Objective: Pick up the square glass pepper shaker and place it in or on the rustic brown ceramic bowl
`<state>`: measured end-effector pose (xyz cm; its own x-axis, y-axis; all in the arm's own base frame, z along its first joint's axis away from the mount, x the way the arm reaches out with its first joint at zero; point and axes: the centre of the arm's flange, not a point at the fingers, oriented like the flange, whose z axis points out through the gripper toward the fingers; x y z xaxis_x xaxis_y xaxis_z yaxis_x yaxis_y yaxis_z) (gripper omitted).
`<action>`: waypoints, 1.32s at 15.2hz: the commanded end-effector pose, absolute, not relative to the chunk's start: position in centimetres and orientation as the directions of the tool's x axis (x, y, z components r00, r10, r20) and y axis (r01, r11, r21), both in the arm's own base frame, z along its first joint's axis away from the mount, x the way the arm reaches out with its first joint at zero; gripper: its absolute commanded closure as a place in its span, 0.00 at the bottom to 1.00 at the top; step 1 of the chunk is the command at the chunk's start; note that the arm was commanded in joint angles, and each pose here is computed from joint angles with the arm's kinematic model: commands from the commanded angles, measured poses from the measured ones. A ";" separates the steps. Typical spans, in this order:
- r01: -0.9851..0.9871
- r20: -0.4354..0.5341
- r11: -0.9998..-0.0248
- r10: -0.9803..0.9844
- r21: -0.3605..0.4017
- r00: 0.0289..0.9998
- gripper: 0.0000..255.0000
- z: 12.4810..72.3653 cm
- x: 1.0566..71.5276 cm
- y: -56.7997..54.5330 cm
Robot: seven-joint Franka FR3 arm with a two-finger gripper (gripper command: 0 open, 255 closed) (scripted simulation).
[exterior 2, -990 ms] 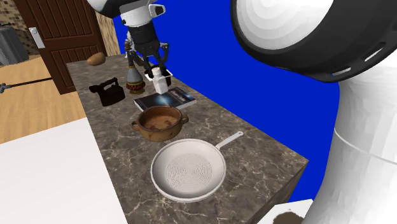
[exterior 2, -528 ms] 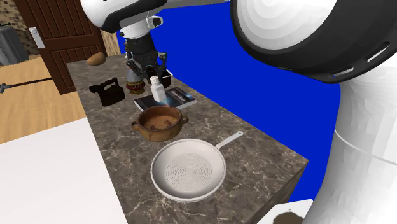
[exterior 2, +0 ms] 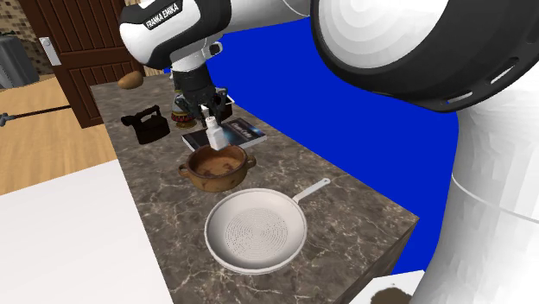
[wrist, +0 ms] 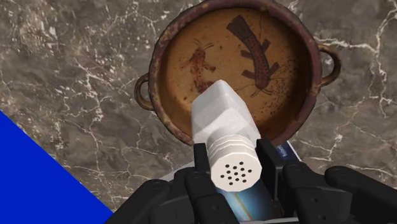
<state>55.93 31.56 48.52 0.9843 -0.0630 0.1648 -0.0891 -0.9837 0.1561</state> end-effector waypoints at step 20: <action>-0.089 0.165 -0.984 -0.063 0.156 0.984 0.00 44.5 55.8 31.5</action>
<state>55.81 31.51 44.53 0.9843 -0.0629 0.1651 -0.0890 -0.9838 0.1558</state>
